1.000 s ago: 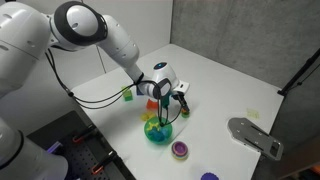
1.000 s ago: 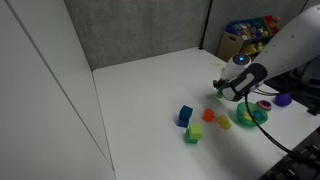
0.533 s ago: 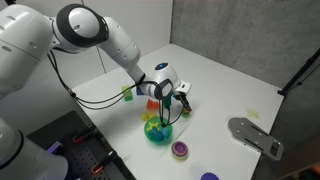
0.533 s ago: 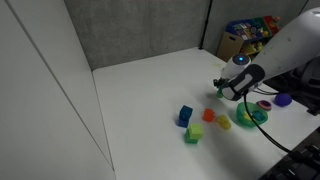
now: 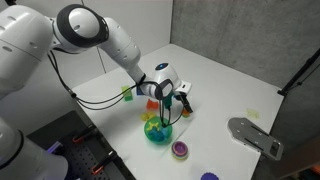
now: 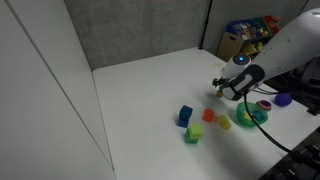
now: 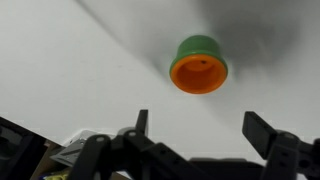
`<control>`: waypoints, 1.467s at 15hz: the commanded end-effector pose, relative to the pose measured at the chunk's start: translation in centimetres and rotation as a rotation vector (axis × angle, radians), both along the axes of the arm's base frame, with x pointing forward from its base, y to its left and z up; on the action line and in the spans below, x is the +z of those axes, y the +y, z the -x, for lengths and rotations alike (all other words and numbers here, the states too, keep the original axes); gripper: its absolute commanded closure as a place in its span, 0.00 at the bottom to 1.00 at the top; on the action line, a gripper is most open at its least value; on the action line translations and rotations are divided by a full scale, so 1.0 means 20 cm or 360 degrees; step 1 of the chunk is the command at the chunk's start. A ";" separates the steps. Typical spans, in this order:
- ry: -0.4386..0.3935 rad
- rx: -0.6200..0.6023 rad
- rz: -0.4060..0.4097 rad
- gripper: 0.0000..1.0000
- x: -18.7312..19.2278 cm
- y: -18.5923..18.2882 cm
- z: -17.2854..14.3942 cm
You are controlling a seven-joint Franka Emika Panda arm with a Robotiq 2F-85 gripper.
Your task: Pick up the orange bowl and put it into the green small empty bowl
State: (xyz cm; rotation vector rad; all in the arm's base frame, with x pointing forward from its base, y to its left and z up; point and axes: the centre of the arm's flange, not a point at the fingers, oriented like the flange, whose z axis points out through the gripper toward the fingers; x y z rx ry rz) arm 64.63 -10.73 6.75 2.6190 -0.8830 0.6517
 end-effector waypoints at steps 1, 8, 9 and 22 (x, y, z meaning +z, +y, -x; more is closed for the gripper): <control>-0.0012 -0.0010 -0.0001 0.00 0.05 0.02 -0.01; 0.0195 0.0014 -0.0122 0.00 0.23 0.11 0.01; 0.0208 0.0019 -0.0139 0.00 0.26 0.12 0.01; 0.0526 0.0125 -0.0370 0.00 0.81 0.28 0.38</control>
